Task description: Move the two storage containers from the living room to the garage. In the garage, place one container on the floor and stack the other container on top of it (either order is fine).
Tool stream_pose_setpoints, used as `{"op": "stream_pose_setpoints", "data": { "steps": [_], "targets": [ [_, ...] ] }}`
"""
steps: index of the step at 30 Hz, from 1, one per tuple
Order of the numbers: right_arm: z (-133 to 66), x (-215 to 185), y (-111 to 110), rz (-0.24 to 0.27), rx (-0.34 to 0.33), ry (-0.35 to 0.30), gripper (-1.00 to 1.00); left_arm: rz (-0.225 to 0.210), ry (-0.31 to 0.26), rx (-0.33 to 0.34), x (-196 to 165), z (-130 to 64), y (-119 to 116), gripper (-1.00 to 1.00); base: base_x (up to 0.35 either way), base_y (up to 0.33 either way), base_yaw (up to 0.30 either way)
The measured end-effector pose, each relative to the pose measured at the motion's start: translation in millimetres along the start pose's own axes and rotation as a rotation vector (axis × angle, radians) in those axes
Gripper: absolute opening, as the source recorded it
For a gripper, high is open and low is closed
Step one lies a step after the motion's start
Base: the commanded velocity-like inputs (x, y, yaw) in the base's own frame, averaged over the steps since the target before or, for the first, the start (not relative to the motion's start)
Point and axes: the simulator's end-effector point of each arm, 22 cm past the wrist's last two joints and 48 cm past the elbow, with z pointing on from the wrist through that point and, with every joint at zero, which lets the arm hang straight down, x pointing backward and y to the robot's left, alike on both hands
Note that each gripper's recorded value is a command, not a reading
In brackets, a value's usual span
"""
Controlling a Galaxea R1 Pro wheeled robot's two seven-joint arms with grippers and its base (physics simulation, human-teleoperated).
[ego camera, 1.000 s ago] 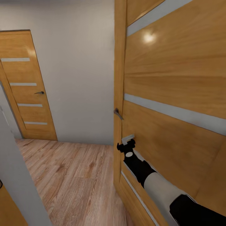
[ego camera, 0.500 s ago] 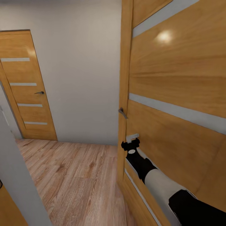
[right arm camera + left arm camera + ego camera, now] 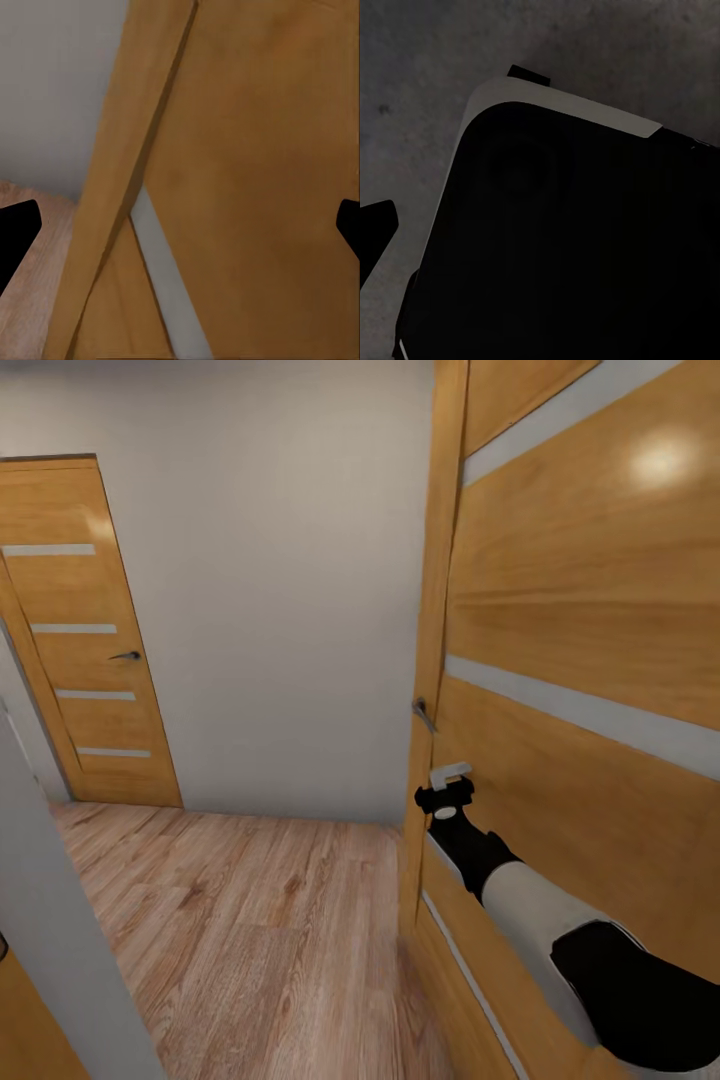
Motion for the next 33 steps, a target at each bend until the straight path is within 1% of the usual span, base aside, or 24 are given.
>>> {"op": "stream_pose_setpoints", "data": {
  "steps": [2, 4, 11, 17, 20, 22, 25, 27, 31, 33],
  "targets": [
    [3.4, -2.2, -12.2, 0.003, 0.022, 0.003, 1.0, 0.0, 0.0, 0.0, 0.1, 0.0, 0.1, 1.0, 0.0, 0.0, 0.0],
    [7.1, -2.5, -20.7, 0.011, 0.029, 0.01, 1.0, 0.0, 0.0, 0.0, 0.2, 0.0, 0.1, 1.0, 0.0, 0.0, 0.0],
    [16.1, 7.2, -59.6, -0.01, 0.079, 0.023, 1.0, 0.001, 0.0, 0.0, 0.2, 0.0, 0.1, 1.0, 0.0, 0.0, 0.0],
    [21.7, 11.5, -92.9, -0.016, 0.124, 0.029, 1.0, 0.001, 0.0, 0.0, 0.2, 0.0, 0.0, 1.0, 0.0, 0.0, 0.0],
    [23.8, 14.8, -107.6, -0.025, 0.14, 0.031, 1.0, 0.001, 0.0, 0.0, 0.2, 0.0, 0.0, 1.0, 0.0, 0.0, 0.0],
    [24.3, 16.5, -113.3, -0.027, 0.148, 0.034, 1.0, 0.002, 0.0, 0.0, 0.2, 0.0, 0.0, 1.0, 0.0, 0.0, 0.0],
    [24.0, 16.4, -112.5, -0.023, 0.148, 0.036, 1.0, 0.002, 0.0, 0.0, 0.2, 0.0, 0.0, 1.0, 0.0, 0.0, 0.0],
    [23.4, 14.3, -106.1, -0.02, 0.14, 0.034, 1.0, 0.002, 0.0, 0.0, 0.2, 0.0, 0.0, 1.0, 0.0, 0.0, 0.0],
    [21.0, 7.7, -86.5, -0.013, 0.114, 0.027, 1.0, 0.002, 0.0, 0.0, 0.2, 0.0, 0.0, 1.0, 0.0, 0.0, 0.0],
    [15.1, -4.8, -50.5, 0.004, 0.066, 0.014, 1.0, 0.002, 0.0, 0.0, 0.2, 0.0, 0.0, 1.0, 0.0, 0.0, 0.0]
  ]
}}
